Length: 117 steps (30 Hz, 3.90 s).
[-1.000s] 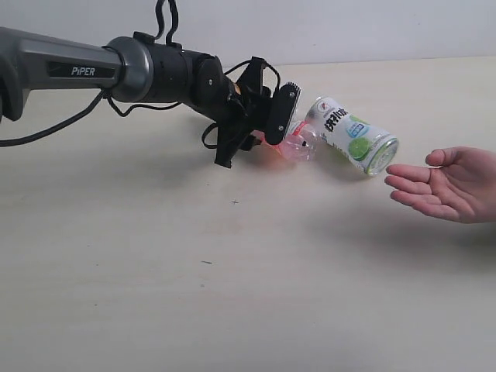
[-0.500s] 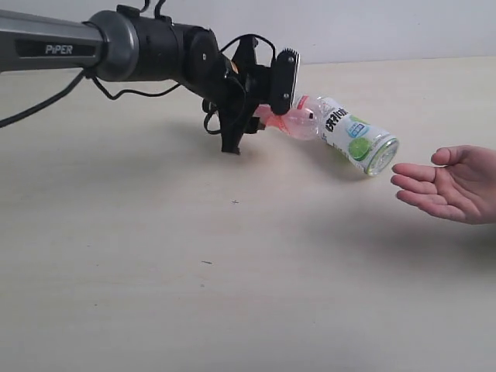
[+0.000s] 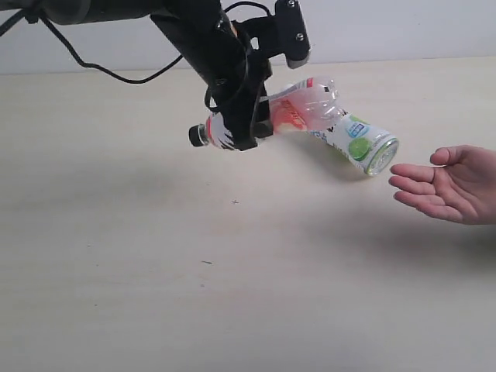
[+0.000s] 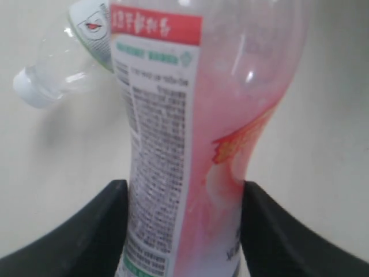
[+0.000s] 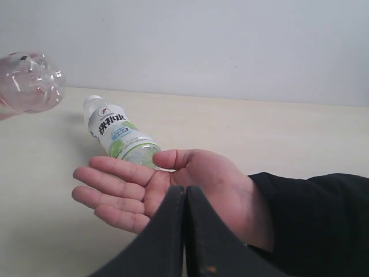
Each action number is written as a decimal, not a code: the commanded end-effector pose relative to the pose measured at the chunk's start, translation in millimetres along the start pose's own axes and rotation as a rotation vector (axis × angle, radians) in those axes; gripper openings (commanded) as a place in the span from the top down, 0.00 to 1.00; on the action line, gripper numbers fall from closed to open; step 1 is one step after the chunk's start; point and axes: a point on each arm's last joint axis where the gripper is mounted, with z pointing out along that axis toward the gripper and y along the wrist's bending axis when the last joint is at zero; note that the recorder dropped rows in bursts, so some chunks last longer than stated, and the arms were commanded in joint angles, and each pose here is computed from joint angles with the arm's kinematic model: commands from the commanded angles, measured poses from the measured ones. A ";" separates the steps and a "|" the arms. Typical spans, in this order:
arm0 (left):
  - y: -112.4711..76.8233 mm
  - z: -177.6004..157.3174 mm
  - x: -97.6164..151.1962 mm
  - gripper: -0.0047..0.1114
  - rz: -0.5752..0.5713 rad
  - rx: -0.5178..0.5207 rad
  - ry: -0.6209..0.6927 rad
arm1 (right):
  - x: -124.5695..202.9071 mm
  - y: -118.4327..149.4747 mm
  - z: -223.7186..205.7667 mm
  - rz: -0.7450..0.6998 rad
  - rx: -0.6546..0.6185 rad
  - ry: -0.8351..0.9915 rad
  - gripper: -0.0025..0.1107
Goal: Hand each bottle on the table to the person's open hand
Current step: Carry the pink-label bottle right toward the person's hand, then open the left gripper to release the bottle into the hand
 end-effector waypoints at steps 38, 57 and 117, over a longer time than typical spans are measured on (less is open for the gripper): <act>-64.6 -56.5 -131.0 0.96 -1.386 0.622 -0.685 | 0.6 0.2 0.0 -0.003 -0.003 -0.010 0.98; -70.3 50.6 -111.3 0.96 -1.579 0.651 -0.545 | 0.2 0.2 0.0 -0.003 -0.003 -0.015 0.98; -86.3 72.1 -108.6 0.20 -1.366 0.642 -0.503 | 0.5 0.2 0.0 0.003 -0.003 -0.011 0.98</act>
